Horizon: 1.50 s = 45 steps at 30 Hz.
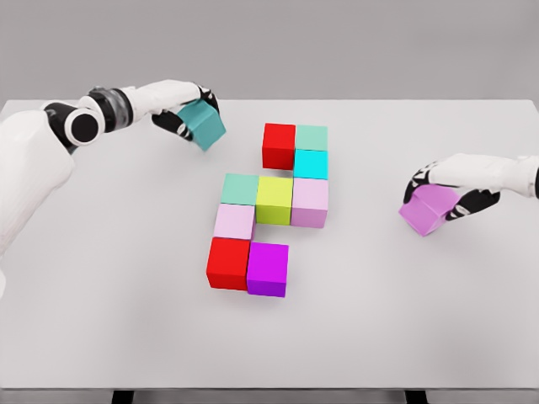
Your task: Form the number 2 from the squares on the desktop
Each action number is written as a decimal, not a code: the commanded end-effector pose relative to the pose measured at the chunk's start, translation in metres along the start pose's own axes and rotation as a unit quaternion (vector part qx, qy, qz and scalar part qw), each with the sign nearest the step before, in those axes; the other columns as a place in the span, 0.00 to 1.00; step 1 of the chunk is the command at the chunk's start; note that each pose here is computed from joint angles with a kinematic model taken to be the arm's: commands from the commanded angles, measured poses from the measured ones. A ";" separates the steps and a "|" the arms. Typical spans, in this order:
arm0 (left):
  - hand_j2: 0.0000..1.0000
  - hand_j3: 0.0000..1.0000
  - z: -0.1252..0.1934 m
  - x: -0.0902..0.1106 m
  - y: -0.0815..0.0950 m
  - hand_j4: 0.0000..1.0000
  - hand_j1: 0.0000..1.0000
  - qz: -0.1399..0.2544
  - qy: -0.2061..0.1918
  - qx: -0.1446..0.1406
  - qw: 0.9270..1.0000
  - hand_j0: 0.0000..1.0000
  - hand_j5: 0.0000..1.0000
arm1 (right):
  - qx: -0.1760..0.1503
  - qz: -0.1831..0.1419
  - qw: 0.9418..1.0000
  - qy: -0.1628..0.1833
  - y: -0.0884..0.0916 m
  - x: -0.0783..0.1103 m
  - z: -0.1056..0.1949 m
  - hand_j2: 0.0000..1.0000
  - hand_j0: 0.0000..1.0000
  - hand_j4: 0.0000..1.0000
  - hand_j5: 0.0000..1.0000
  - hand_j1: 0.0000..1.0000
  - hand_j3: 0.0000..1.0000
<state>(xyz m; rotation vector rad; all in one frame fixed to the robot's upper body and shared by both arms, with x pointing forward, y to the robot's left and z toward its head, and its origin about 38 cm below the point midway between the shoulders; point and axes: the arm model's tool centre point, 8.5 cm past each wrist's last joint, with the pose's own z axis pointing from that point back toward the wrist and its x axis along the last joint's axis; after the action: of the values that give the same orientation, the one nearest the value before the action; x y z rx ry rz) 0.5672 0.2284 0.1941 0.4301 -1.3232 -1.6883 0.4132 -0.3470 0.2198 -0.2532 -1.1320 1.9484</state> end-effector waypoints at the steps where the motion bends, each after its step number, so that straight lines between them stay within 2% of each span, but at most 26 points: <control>1: 0.53 0.53 -0.003 0.000 0.002 0.53 0.53 0.008 0.013 0.017 1.000 0.53 0.53 | 0.000 0.016 1.000 -0.021 -0.001 0.007 0.003 0.65 0.65 0.65 0.65 0.65 0.65; 3: 0.53 0.53 -0.009 0.005 0.001 0.53 0.53 0.011 0.016 0.032 0.999 0.53 0.53 | 0.001 0.032 0.999 -0.040 -0.001 0.013 0.004 0.65 0.65 0.65 0.65 0.65 0.65; 7: 0.53 0.53 -0.015 0.009 -0.001 0.53 0.53 0.016 0.032 0.041 0.999 0.53 0.53 | 0.003 0.059 0.996 -0.072 -0.002 0.027 0.007 0.65 0.65 0.65 0.65 0.65 0.65; 10: 0.53 0.53 -0.017 0.011 -0.003 0.53 0.53 0.019 0.031 0.040 0.999 0.53 0.53 | 0.005 0.081 0.992 -0.096 -0.002 0.033 0.011 0.65 0.65 0.65 0.65 0.65 0.65; 12: 0.53 0.53 -0.017 0.011 -0.004 0.53 0.53 0.019 0.032 0.039 0.999 0.53 0.53 | 0.005 0.099 0.988 -0.121 -0.002 0.042 0.012 0.65 0.65 0.65 0.65 0.65 0.65; 14: 0.53 0.53 -0.025 0.019 -0.013 0.53 0.53 0.011 0.025 0.024 0.999 0.53 0.53 | 0.004 0.103 0.987 -0.125 -0.003 0.046 0.012 0.65 0.65 0.65 0.65 0.65 0.65; 17: 0.53 0.53 -0.026 0.021 -0.014 0.53 0.53 0.007 0.023 0.017 1.000 0.53 0.53 | 0.004 0.104 0.986 -0.128 -0.003 0.047 0.011 0.65 0.65 0.65 0.65 0.65 0.65; 32: 0.53 0.53 -0.031 0.030 -0.012 0.53 0.53 0.020 0.010 0.017 1.000 0.53 0.53 | -0.005 0.106 0.981 -0.163 -0.005 0.065 -0.011 0.65 0.65 0.65 0.65 0.65 0.65; 37: 0.53 0.53 -0.038 0.036 -0.018 0.53 0.53 0.024 0.007 0.012 1.000 0.53 0.53 | 0.003 0.107 0.978 -0.179 -0.002 0.073 -0.023 0.65 0.65 0.65 0.65 0.65 0.65; 41: 0.52 0.52 -0.039 0.037 -0.019 0.52 0.52 0.027 0.007 0.013 1.000 0.52 0.52 | 0.027 0.116 0.973 -0.197 0.002 0.084 -0.036 0.65 0.65 0.65 0.65 0.65 0.65; 45: 0.52 0.52 -0.041 0.041 -0.020 0.52 0.52 0.027 0.003 0.013 1.000 0.52 0.52 | 0.043 0.122 0.971 -0.202 0.005 0.087 -0.040 0.65 0.65 0.65 0.65 0.65 0.65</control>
<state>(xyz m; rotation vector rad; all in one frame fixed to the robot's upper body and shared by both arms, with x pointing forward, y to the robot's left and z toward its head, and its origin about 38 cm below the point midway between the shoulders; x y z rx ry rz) 0.5670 0.1733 0.1705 0.4128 -1.3351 -1.6301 0.3827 -0.2600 0.2237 0.0171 -1.3413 2.3315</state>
